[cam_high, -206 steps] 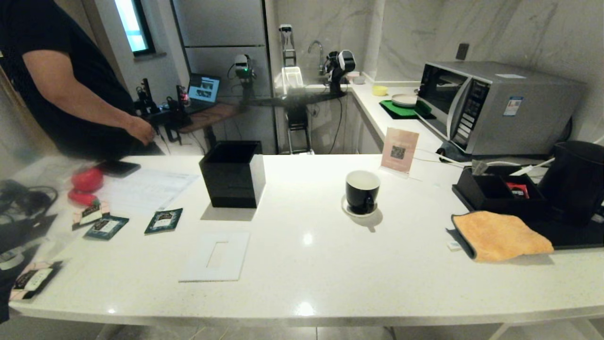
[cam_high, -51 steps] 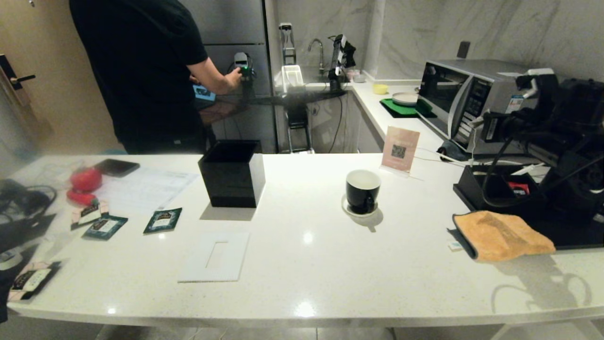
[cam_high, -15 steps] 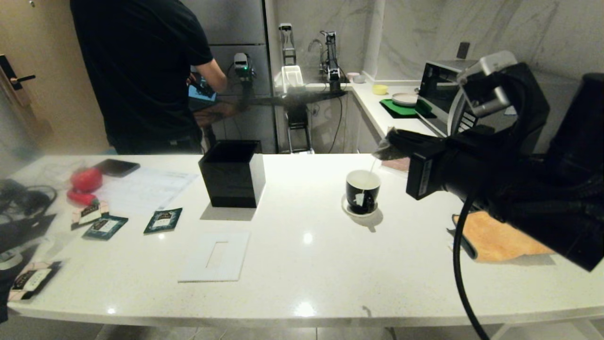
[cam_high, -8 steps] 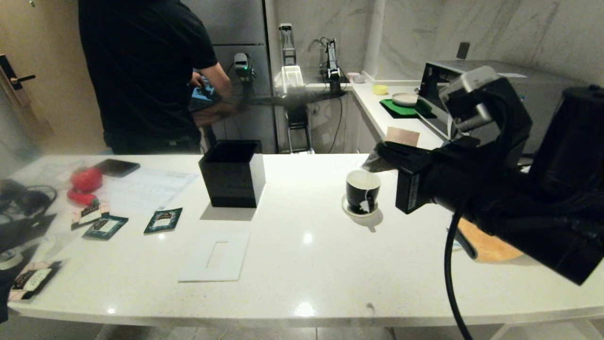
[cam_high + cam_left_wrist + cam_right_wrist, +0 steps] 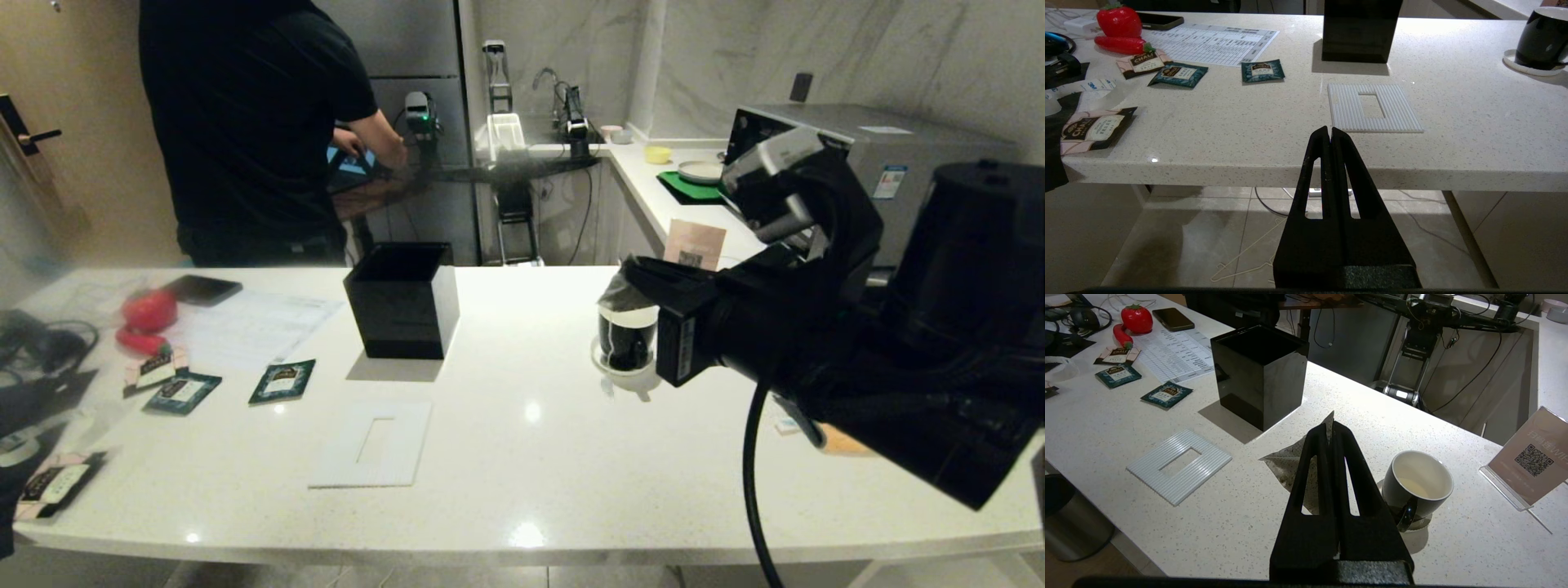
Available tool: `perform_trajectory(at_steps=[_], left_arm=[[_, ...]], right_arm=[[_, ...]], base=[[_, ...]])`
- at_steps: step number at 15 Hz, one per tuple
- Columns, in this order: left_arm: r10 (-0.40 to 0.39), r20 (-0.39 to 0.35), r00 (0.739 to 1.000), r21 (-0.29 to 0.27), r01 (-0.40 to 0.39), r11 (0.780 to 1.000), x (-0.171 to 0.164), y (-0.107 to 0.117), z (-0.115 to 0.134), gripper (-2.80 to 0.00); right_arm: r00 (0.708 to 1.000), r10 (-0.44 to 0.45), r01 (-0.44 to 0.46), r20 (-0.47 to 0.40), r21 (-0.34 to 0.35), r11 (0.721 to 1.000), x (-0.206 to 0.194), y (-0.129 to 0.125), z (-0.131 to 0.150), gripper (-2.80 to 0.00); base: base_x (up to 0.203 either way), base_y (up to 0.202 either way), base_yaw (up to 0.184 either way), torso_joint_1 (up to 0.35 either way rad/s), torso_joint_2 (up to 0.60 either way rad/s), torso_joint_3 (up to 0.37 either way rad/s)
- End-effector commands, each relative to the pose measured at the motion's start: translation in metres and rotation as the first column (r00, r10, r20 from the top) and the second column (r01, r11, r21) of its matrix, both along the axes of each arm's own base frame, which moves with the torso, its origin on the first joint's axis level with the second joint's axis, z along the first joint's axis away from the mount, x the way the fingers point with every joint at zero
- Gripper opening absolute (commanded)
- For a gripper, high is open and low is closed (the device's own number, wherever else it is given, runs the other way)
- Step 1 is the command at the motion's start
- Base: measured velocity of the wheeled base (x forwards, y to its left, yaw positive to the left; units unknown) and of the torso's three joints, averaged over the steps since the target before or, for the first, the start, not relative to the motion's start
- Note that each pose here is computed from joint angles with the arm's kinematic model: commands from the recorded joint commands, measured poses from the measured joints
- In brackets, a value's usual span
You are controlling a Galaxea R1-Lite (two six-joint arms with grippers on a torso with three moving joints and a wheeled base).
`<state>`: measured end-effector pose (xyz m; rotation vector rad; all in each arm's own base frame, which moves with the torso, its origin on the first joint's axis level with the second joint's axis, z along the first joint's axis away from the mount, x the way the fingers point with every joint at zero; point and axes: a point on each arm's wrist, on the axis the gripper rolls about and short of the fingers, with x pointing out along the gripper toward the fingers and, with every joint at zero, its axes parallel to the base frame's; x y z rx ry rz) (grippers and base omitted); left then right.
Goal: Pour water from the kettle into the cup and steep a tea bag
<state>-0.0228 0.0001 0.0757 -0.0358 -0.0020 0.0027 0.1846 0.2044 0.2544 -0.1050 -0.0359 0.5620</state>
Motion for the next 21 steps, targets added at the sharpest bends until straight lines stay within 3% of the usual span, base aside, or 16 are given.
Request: perform_trajectory(at_steps=[1, 4, 6, 9, 15, 18, 21], left_arm=[[0.000, -0.005, 1.000, 0.002, 0.000, 1.000, 0.000, 0.000, 0.000, -2.80], [0.000, -0.008, 1.000, 0.012, 0.000, 1.000, 0.000, 0.000, -0.001, -2.80], [-0.015, -0.005, 1.000, 0.069, 0.015, 0.998, 0.000, 0.000, 0.000, -2.80], [-0.025, -0.025, 0.999, 0.065, 0.027, 0.998, -0.003, -0.001, 0.012, -2.80], [-0.086, -0.141, 0.986, -0.049, 0.080, 0.996, 0.017, -0.001, 0.072, -2.80], [-0.215, -0.190, 0.958, -0.112, 0.196, 0.974, 0.039, -0.004, 0.104, -2.80], [-0.338, -0.222, 0.915, -0.149, 0.310, 0.939, 0.064, -0.010, 0.130, -2.80]], right_arm=[[1.000, 0.001, -0.001, 0.001, 0.000, 1.000, 0.000, 0.001, 0.000, -2.80], [1.000, 0.002, -0.002, 0.005, 0.004, 1.000, 0.000, 0.001, 0.001, -2.80], [1.000, 0.002, -0.002, 0.007, 0.004, 1.000, 0.000, 0.001, 0.002, -2.80], [1.000, 0.002, -0.002, 0.008, 0.008, 1.000, 0.000, 0.001, 0.003, -2.80], [1.000, 0.004, -0.004, 0.019, 0.027, 1.000, 0.003, 0.005, 0.009, -2.80], [0.999, 0.007, -0.008, 0.032, 0.042, 0.999, 0.009, 0.011, 0.015, -2.80], [0.999, 0.007, -0.011, 0.051, 0.066, 0.998, 0.015, 0.018, 0.026, -2.80]], base=[[0.000, 0.000, 0.000, 0.000, 0.00, 0.000], [0.000, 0.000, 0.000, 0.000, 0.00, 0.000], [0.000, 0.000, 0.000, 0.000, 0.00, 0.000], [0.000, 0.000, 0.000, 0.000, 0.00, 0.000], [0.000, 0.000, 0.000, 0.000, 0.00, 0.000], [0.000, 0.000, 0.000, 0.000, 0.00, 0.000], [0.000, 0.000, 0.000, 0.000, 0.00, 0.000]])
